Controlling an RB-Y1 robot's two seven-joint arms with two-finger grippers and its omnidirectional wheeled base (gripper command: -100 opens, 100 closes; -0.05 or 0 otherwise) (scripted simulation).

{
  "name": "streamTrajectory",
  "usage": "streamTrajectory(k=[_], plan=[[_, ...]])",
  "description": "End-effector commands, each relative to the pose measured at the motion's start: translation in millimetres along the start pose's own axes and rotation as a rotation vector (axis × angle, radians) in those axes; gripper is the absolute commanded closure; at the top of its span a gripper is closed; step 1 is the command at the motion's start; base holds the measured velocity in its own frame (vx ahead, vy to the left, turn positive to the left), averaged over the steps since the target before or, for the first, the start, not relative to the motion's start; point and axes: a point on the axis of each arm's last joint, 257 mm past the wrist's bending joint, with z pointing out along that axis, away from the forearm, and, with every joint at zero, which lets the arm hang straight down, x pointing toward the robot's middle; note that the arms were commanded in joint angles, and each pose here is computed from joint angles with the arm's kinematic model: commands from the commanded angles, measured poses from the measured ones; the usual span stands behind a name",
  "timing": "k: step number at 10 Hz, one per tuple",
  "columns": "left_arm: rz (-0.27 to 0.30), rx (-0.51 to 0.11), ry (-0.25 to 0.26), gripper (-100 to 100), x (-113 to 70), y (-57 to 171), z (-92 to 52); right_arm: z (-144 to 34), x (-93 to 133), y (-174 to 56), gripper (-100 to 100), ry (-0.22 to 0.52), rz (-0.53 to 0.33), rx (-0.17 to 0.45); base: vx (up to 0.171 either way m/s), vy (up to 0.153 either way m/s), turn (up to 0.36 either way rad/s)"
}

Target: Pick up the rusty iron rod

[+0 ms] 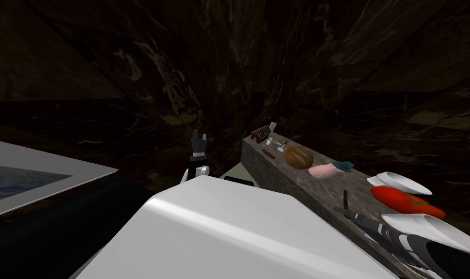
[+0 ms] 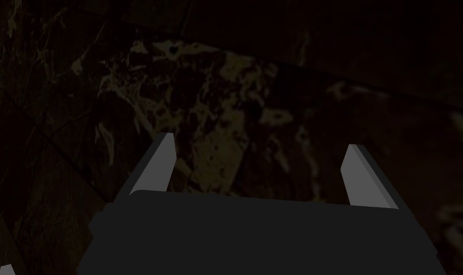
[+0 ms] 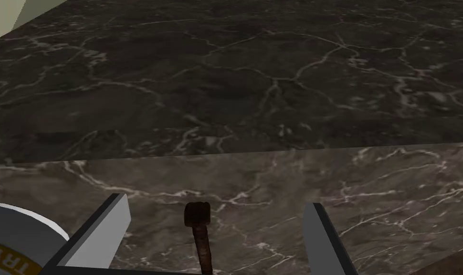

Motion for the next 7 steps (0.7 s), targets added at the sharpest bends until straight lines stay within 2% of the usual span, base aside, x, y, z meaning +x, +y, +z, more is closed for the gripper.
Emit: streamTrajectory(k=[1, 3, 4, 5, 6, 7], plan=[[0.000, 0.000, 0.000, 0, 0.0, 0.0, 0.0, -1.1, -2.0, -13.5, -100, -0.003, 0.003, 0.021, 0.148, -0.132, 0.144], [0.000, 0.000, 0.000, 0, -0.1, 0.0, 0.0, -3.7, 1.6, -32.3, -100, 0.001, 0.022, 0.055, 0.135, -0.151, 0.125], [0.000, 0.000, 0.000, 0, -0.1, 0.0, 0.0, -3.6, -2.0, -26.7, -100, 0.000, 0.016, 0.044, 0.066, -0.090, 0.049], [0.000, 0.000, 0.000, 0, -0.1, 0.0, 0.0, -3.8, -2.1, -27.6, 0, 0.000, 0.018, 0.046, 0.011, -0.016, -0.001], [0.000, 0.000, 0.000, 0, 0.0, 0.0, 0.0, 2.3, 4.6, -34.6, -100, -0.004, 0.023, 0.046, 0.026, -0.008, 0.048], [0.000, 0.000, 0.000, 0, 0.0, 0.0, 0.0, 5.4, 8.3, -38.1, -100, -0.005, 0.026, 0.047, 0.036, -0.009, 0.047]])
